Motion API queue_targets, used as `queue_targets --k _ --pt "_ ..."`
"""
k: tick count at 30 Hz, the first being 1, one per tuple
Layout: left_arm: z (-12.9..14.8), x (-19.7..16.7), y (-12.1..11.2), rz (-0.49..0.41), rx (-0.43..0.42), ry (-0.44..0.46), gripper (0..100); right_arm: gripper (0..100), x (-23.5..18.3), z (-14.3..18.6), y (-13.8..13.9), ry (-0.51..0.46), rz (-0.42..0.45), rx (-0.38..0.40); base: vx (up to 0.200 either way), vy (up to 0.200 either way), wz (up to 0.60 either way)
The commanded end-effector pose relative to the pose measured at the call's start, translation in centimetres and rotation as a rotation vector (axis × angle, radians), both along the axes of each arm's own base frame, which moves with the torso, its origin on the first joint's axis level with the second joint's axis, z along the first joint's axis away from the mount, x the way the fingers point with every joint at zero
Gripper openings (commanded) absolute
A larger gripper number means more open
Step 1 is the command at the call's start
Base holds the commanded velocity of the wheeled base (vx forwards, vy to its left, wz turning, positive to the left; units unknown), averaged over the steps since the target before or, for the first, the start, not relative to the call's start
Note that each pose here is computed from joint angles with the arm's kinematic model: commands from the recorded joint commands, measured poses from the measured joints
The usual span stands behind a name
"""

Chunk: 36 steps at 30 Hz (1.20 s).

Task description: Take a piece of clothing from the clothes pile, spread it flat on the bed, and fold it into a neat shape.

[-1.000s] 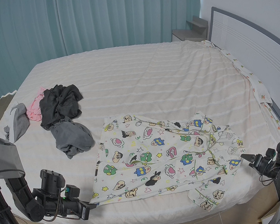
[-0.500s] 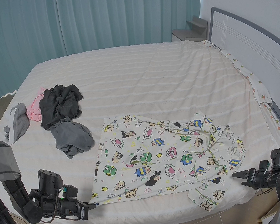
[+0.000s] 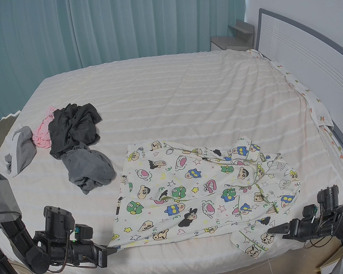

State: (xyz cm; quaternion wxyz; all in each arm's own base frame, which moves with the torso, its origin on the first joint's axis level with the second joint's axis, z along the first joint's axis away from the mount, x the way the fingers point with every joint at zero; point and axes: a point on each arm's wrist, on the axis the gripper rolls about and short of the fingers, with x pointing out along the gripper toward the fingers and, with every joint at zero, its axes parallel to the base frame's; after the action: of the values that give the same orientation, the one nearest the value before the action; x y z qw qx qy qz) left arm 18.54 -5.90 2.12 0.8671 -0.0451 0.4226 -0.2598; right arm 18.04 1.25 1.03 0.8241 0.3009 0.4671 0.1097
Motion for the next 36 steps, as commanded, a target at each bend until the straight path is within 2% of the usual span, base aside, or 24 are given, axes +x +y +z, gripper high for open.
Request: queue_targets --k 1,8,18,23,29,30,36 --pt "0.0 0.0 0.0 0.003 -0.003 0.005 0 100 -0.6 -0.3 0.4 0.035 0.023 -0.003 0.0 0.0 0.0" --pt "-0.1 0.0 0.0 0.004 -0.004 0.007 0 100 -1.1 -0.8 1.6 0.091 0.077 -0.023 0.0 0.0 0.0" --pt "-0.1 0.0 0.0 0.006 -0.004 0.007 0 100 -0.1 -1.5 3.5 0.069 0.024 -0.05 0.0 0.0 0.0" --pt "-0.1 0.0 0.0 0.006 -0.004 0.007 0 100 0.3 -1.5 4.5 0.043 0.02 -0.02 0.0 0.0 0.0" --pt "-0.1 0.0 0.0 0.007 -0.005 0.008 0 100 0.3 -2.0 4.6 0.064 0.018 -0.023 0.0 0.0 0.0" --pt "-0.1 0.0 0.0 0.006 -0.004 0.007 0 0 0.3 -2.1 4.6 0.071 0.017 -0.026 0.0 0.0 0.0" --pt "-0.1 0.0 0.0 0.006 -0.004 0.007 0 0 0.1 -2.5 4.5 0.085 -0.005 -0.065 0.0 0.0 0.0"
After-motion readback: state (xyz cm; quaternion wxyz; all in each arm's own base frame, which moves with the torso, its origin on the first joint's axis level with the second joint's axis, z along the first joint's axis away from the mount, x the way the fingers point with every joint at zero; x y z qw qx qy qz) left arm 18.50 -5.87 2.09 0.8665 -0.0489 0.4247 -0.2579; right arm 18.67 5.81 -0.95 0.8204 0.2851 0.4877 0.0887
